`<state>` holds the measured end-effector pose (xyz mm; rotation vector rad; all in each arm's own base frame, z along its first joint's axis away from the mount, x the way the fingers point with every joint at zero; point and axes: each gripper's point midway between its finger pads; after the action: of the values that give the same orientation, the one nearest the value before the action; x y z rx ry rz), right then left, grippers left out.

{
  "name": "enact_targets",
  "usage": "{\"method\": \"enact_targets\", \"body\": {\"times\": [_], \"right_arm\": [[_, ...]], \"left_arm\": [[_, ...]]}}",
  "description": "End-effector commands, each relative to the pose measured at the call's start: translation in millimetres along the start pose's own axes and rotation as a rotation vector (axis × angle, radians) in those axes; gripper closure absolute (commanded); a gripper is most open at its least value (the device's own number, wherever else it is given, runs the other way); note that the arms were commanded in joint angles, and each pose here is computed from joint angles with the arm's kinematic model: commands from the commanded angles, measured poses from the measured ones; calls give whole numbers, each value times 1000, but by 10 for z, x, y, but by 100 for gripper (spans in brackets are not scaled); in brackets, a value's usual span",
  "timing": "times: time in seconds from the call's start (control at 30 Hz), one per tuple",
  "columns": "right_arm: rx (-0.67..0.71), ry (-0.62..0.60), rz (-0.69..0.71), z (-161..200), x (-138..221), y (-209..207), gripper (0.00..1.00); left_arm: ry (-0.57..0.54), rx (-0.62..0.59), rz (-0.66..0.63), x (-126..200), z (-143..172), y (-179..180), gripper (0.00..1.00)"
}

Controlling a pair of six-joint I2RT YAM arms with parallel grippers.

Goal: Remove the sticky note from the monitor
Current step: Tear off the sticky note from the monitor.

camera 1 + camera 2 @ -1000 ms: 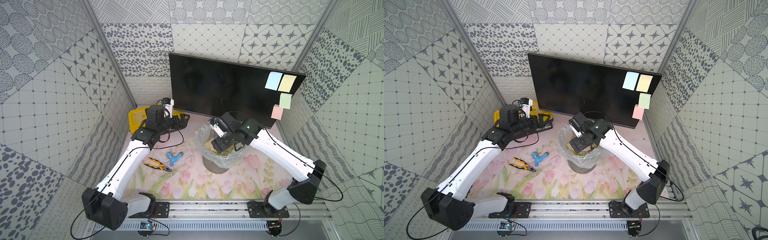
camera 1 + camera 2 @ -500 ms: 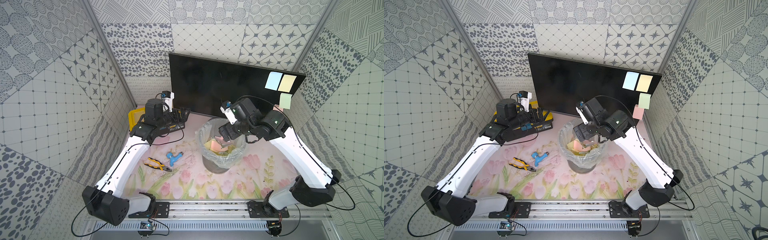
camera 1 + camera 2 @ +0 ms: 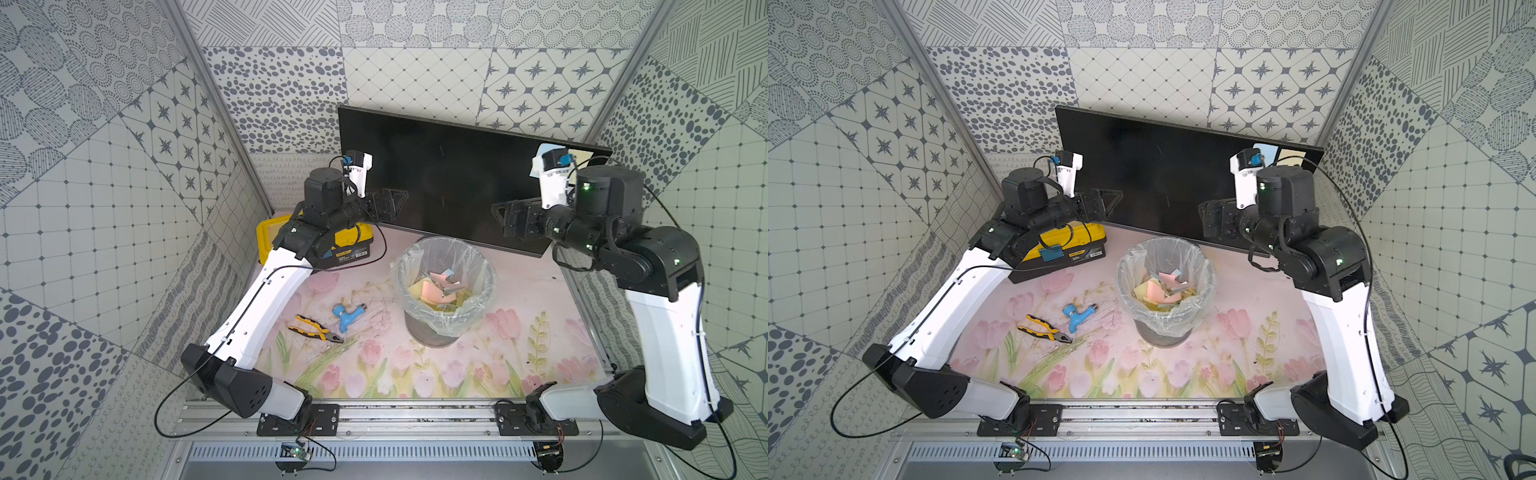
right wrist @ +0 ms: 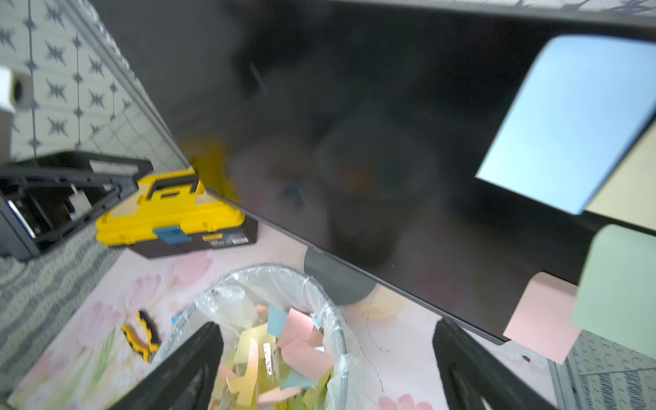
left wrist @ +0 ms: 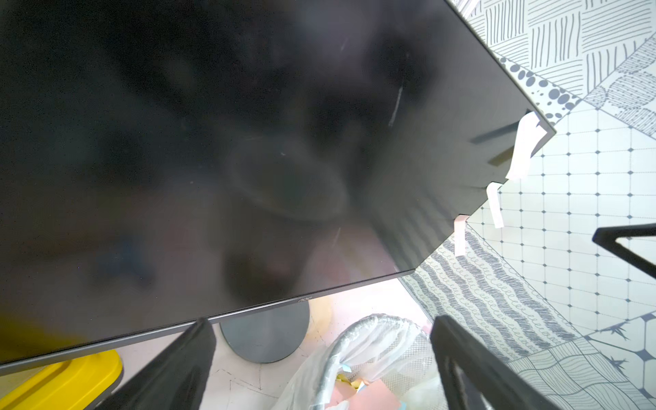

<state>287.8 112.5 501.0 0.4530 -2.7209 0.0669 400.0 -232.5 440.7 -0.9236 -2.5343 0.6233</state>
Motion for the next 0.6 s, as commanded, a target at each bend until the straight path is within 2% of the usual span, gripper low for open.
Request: {"method": "enact_targets", "body": {"times": [0.0,0.13,0.2,0.3,0.43,0.57], "right_arm": [[-124,-175,-106,-340,241,13,3],[-249,-307,-167,-519,314,-163,3],[-303,-334,-178,-573,311,-280,3],[-377,-324,-210,-601,267,-439,4],[-481,-291,-240,-562,156,-733,11],[-564,-258,-275,-525,-7,-938,23]], "left_arm": [[21,35,120,-241,14,-307,1],[65,36,162,-497,128,-425,1],[91,51,172,-610,185,-451,1],[123,81,186,-725,261,-465,1],[158,120,180,-834,375,-405,0],[193,126,165,-925,478,-335,1]]}}
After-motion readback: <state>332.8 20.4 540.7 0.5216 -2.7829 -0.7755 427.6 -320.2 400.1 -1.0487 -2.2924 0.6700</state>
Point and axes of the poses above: each gripper's point midway between its finger pads, its own x axis back along the fingers, its own y axis along the line the jaws close on, z = x × y, and after that the axes turned 8 degrees about x, right-handed
